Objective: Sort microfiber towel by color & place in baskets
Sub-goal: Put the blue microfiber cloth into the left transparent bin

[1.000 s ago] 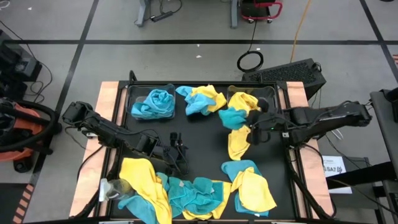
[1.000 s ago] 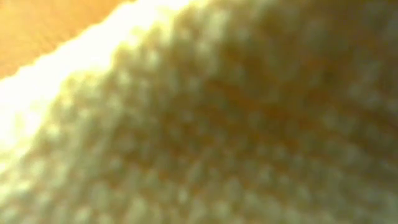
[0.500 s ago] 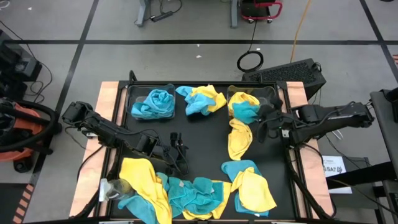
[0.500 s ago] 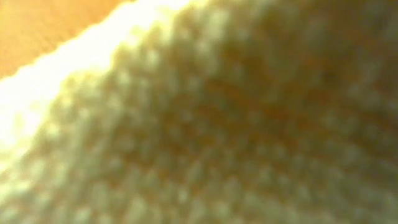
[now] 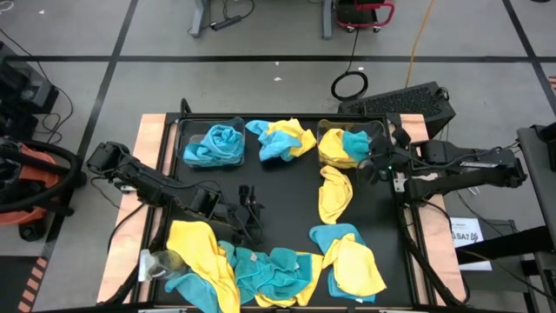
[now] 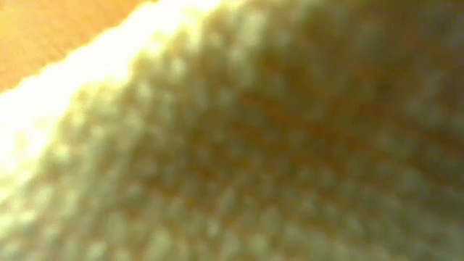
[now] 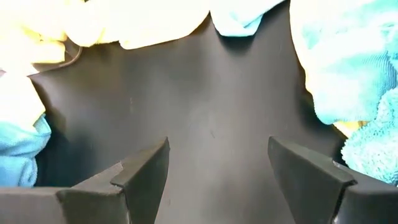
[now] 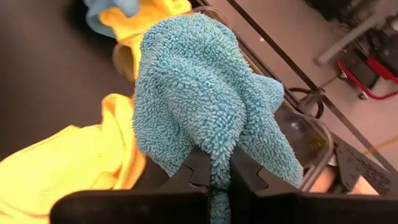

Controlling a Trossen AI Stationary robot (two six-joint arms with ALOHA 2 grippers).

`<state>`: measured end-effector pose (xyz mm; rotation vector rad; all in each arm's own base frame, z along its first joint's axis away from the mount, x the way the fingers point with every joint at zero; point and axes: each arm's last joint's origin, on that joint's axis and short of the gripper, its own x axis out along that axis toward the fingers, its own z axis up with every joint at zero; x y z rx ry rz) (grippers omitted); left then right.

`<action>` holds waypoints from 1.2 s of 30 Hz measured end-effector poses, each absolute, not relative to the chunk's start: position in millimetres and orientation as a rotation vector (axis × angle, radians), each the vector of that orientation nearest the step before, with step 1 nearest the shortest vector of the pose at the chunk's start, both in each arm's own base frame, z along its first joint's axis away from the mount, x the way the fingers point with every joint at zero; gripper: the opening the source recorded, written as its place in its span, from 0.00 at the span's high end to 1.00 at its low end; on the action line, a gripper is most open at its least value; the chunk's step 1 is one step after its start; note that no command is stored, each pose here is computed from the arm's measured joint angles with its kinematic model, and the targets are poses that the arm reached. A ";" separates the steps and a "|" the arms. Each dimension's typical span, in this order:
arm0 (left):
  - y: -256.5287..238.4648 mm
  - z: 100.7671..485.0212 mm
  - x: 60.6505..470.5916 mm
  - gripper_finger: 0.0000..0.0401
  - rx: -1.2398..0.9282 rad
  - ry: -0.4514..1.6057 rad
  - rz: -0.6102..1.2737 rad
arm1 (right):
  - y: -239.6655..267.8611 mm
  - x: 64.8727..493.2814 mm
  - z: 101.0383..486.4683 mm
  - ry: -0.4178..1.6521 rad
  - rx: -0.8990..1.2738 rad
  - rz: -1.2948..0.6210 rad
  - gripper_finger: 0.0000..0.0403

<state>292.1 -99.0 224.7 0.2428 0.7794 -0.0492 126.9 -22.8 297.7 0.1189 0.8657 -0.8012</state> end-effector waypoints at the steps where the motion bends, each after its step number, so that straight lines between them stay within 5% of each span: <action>1: -99.1 225.0 292.4 0.30 0.242 0.776 -0.049 | -24.8 126.5 297.7 0.868 0.121 -0.813 0.98; 16: -99.3 225.5 292.9 0.30 0.246 0.769 -0.052 | -49.3 144.6 296.2 0.868 0.130 -0.824 0.98; 36: -63.6 255.5 320.8 0.30 0.426 0.447 0.268 | -52.7 221.5 290.4 0.678 0.066 -0.220 0.98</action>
